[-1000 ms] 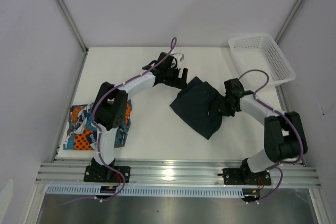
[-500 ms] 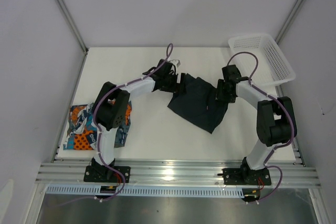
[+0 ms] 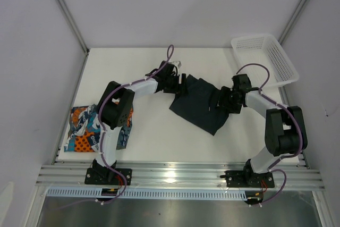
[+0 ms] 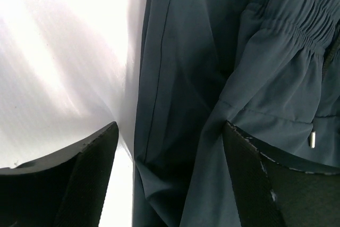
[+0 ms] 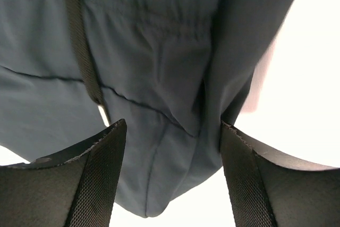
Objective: Fold and stack the shorts
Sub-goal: Neatly place the folded shorts to the corner
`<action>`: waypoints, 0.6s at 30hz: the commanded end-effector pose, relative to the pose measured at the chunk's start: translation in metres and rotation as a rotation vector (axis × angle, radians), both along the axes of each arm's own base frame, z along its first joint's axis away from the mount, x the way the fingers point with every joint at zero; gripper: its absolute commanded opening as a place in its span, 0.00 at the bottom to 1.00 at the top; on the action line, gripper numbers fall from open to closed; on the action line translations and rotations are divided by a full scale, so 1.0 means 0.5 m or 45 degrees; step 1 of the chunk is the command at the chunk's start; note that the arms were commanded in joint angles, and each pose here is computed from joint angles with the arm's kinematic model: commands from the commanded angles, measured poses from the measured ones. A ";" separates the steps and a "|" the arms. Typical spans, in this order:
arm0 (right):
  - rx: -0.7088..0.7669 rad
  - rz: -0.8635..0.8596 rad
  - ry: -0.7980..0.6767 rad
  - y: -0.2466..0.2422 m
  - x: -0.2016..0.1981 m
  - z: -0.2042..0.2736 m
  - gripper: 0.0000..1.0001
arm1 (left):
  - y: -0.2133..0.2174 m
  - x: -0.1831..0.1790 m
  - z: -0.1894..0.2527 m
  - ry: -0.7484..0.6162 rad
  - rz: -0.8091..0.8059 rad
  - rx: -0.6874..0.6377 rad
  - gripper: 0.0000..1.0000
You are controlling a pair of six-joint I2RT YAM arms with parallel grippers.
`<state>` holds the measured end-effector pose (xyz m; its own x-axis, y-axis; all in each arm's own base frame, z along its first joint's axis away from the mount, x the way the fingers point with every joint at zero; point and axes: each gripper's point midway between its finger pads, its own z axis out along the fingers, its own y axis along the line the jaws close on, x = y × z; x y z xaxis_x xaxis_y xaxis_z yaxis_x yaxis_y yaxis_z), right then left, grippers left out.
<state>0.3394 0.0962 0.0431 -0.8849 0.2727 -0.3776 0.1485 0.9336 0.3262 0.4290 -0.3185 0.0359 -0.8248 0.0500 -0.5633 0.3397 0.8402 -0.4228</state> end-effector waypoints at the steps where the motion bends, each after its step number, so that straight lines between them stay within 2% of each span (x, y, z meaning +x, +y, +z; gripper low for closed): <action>1: 0.050 -0.061 -0.037 0.004 -0.007 0.013 0.71 | -0.013 0.021 0.005 -0.014 0.006 -0.040 0.80; 7: 0.006 -0.121 -0.049 -0.018 -0.030 0.012 0.71 | -0.024 0.015 -0.003 0.002 -0.024 -0.073 0.75; 14: 0.005 -0.186 0.009 -0.023 -0.045 -0.018 0.68 | -0.024 0.000 -0.012 0.024 -0.031 -0.088 0.60; 16: 0.017 -0.201 0.030 -0.021 -0.046 -0.038 0.64 | -0.022 -0.002 -0.013 0.028 -0.026 -0.092 0.58; 18: 0.031 -0.200 0.038 -0.015 -0.041 -0.046 0.55 | -0.022 -0.007 -0.018 0.035 -0.028 -0.091 0.53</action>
